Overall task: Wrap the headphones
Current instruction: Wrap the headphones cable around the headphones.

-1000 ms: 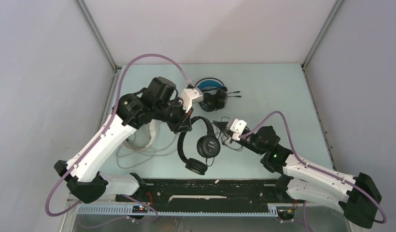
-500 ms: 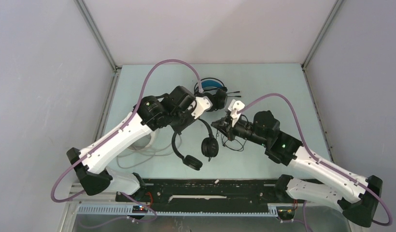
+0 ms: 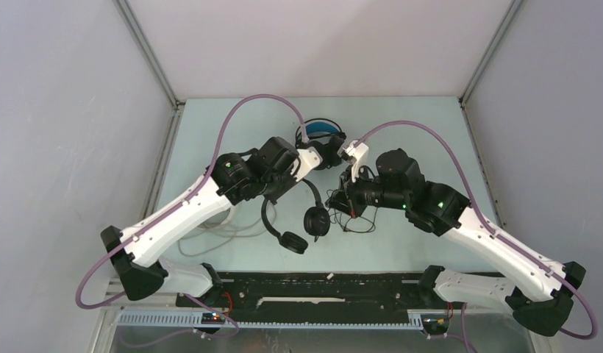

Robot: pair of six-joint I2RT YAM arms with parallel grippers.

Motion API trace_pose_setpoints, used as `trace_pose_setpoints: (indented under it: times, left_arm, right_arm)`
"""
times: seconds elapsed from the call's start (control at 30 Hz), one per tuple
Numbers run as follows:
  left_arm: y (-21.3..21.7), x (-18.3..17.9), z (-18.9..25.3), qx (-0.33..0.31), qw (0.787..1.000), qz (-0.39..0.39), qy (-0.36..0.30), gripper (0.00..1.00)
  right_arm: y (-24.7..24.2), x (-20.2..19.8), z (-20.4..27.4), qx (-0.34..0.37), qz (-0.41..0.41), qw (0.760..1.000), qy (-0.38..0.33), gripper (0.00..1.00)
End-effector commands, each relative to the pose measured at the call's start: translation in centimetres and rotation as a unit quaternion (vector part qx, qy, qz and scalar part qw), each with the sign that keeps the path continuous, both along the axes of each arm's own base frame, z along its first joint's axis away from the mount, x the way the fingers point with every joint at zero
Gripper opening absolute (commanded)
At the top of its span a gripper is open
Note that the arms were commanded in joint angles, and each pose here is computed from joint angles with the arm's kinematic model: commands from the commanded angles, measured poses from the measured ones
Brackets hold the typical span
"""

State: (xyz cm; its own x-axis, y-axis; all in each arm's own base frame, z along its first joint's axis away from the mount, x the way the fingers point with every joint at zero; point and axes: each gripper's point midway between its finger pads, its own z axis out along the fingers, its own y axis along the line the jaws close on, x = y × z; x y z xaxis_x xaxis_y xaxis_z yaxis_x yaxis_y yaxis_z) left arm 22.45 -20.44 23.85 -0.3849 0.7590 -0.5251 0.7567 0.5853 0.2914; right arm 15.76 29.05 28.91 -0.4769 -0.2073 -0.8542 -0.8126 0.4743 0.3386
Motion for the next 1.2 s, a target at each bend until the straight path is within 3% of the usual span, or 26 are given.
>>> trace_pose_setpoints:
  times: [0.0, 0.2, 0.33, 0.67, 0.87, 1.1, 1.17]
  left_arm:
    - [0.2, 0.3, 0.8, -0.020, 0.999, -0.006, -0.037, 0.00]
    - [0.5, 0.2, 0.8, -0.022, 0.998, -0.022, -0.053, 0.00]
    - [-0.1, -0.4, 0.5, -0.034, 0.997, -0.050, -0.044, 0.00]
    - [-1.3, -1.3, 0.9, -0.069, 0.993, -0.090, -0.041, 0.00]
    - [-3.1, -2.8, 0.6, -0.114, 0.984, -0.134, -0.015, 0.00]
    - [-3.4, -2.3, -1.3, -0.092, 0.988, -0.124, -0.001, 0.00]
    - [-2.7, -0.8, -1.4, -0.069, 0.993, -0.093, -0.027, 0.00]
  right_arm:
    - [-0.6, -1.6, 1.7, 0.009, 0.008, 0.999, 0.046, 0.00]
    - [-1.1, -2.8, 3.1, 0.026, 0.038, 0.997, 0.069, 0.00]
    - [-2.9, -1.0, 1.7, -0.018, -0.017, 0.997, 0.069, 0.00]
    - [-4.5, -1.8, 1.4, -0.046, 0.009, 0.996, 0.076, 0.00]
    - [-3.5, -2.1, 4.2, 0.023, 0.046, 0.995, 0.086, 0.00]
    - [-1.3, -1.5, 5.9, 0.083, 0.074, 0.988, 0.111, 0.00]
    - [-0.7, -1.5, 6.0, 0.092, 0.082, 0.985, 0.117, 0.00]
